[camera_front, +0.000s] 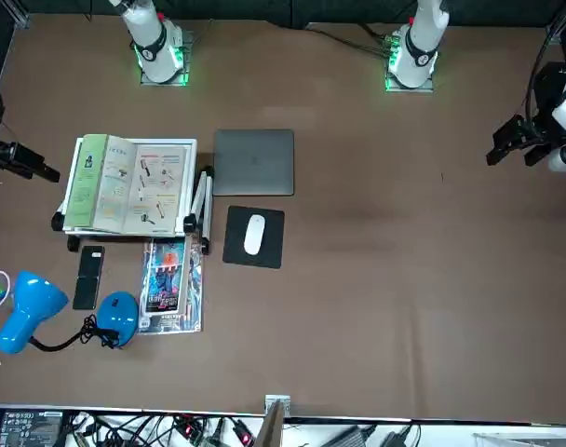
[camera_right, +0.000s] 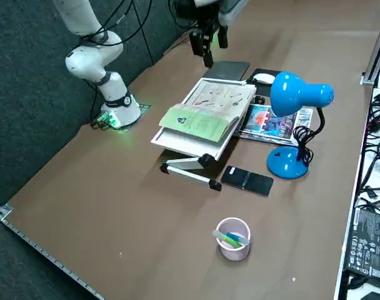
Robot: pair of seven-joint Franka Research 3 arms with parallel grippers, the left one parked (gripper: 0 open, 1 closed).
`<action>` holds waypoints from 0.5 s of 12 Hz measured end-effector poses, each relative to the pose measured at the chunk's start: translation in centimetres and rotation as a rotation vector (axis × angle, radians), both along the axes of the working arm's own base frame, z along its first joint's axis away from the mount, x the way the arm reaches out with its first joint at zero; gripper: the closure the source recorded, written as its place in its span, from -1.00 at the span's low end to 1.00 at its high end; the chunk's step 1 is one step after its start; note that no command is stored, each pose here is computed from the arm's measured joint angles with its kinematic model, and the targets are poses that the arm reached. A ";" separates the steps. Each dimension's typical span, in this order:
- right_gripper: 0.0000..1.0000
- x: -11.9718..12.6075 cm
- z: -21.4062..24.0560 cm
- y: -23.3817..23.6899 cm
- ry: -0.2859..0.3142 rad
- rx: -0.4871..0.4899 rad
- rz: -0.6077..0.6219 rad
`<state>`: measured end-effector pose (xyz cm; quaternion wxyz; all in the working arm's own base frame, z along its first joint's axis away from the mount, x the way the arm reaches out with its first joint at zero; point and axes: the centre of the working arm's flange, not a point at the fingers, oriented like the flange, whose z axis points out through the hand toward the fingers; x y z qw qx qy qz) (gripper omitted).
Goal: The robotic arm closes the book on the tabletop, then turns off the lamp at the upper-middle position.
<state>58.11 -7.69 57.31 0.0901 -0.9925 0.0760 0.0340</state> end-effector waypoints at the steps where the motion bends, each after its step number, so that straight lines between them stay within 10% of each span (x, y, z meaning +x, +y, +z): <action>1: -0.79 0.2 -1.1 -1.0 0.009 0.028 -0.010; 6: -0.69 -0.5 -12.2 -13.0 0.033 0.348 0.003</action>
